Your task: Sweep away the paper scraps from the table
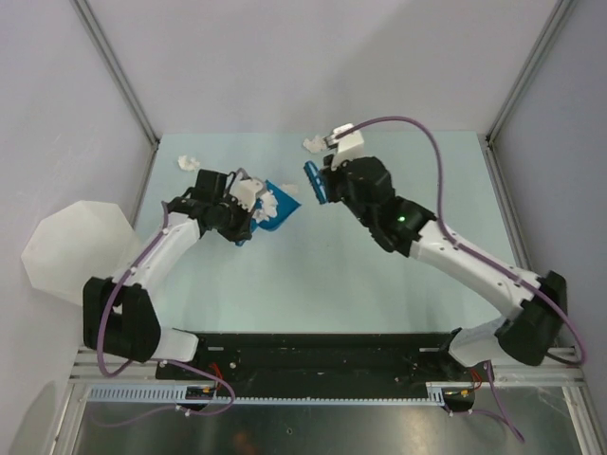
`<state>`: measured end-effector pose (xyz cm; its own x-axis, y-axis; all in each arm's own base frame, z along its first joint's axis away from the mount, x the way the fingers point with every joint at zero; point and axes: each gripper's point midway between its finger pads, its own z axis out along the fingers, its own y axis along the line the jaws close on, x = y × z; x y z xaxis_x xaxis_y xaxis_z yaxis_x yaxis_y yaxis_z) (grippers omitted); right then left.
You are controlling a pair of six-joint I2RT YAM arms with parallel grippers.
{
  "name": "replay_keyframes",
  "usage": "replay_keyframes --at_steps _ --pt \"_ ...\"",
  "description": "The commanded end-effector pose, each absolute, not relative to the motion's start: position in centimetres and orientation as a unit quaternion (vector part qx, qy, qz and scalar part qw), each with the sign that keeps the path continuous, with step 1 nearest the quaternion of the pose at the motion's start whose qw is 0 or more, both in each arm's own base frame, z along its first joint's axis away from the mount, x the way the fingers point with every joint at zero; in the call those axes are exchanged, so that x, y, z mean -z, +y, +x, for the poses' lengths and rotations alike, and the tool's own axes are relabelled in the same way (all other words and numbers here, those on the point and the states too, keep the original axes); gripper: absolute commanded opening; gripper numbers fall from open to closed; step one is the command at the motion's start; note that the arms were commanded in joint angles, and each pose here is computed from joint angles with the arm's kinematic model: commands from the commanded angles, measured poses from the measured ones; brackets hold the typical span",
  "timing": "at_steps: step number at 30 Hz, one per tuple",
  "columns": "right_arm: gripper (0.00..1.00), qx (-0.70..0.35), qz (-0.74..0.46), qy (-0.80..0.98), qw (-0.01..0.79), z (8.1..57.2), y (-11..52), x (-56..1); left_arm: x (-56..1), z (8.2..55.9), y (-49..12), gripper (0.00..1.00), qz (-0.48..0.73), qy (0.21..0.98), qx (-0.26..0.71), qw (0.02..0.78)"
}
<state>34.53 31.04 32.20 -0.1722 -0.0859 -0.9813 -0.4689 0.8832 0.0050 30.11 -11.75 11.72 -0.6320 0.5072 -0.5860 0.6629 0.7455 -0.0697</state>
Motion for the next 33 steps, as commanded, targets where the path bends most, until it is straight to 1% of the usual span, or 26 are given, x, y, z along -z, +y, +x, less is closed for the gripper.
replay_keyframes --at_steps 1,6,10,12,16,19,28,33 --pt "0.00 -0.197 -0.155 0.723 0.644 32.6 29.0 -37.7 -18.5 31.7 -11.9 0.00 0.247 0.881 0.170 0.365" --pt "0.00 -0.203 -0.162 0.740 0.620 31.4 28.7 -36.5 -22.8 32.3 -9.7 0.00 0.184 0.875 0.155 0.420" --pt "0.00 -0.206 -0.166 0.748 0.608 30.7 28.7 -35.5 -26.1 32.3 -7.5 0.00 0.145 0.865 0.120 0.466" --pt "0.00 -0.210 -0.170 0.754 0.598 30.3 28.9 -34.7 -27.4 32.0 -7.0 0.00 0.128 0.859 0.125 0.481" --pt "0.00 -0.207 -0.179 0.768 0.579 29.5 29.3 -32.6 -29.5 31.3 -5.6 0.00 0.093 0.850 0.134 0.502" --pt "0.00 -0.202 -0.184 0.777 0.567 29.2 29.5 -31.2 -30.9 30.8 -3.7 0.00 0.067 0.846 0.118 0.515" --pt "0.00 -0.201 -0.198 0.789 0.546 28.5 29.7 -29.3 -34.3 27.7 1.3 0.00 0.001 0.825 0.055 0.562" --pt "0.00 -0.203 -0.204 0.793 0.537 28.0 29.6 -28.1 -35.7 26.5 2.9 0.00 -0.026 0.818 0.061 0.571"
